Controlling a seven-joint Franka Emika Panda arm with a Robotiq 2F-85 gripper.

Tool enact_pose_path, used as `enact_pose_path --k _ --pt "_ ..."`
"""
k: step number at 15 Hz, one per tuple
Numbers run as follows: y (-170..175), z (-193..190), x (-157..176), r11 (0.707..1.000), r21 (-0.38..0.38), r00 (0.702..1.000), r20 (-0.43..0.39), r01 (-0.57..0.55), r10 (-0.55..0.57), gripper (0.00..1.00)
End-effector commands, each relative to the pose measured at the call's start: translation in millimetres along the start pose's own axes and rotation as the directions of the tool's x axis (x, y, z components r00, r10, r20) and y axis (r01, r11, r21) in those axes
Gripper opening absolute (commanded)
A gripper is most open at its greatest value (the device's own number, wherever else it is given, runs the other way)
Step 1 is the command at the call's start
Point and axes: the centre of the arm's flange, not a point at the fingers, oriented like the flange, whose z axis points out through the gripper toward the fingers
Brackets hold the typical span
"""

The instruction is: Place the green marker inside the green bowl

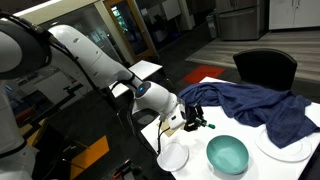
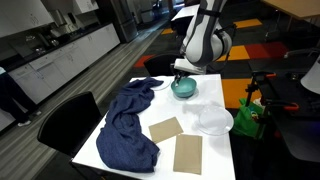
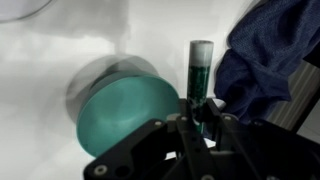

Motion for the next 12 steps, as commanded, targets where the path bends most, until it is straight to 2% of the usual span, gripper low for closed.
enact_pose_path --k 1,4,8,12 --pt "6 -14 30 0.998 -0.034 0.998 0.032 -0.046 0.047 0.05" --pt "14 -6 47 0.994 -0.085 0.994 0.078 -0.072 0.078 0.05" --pt "25 7 69 0.981 -0.153 0.986 0.09 -0.123 0.138 0.05" --pt "31 21 85 0.97 -0.187 0.979 0.103 -0.154 0.175 0.05"
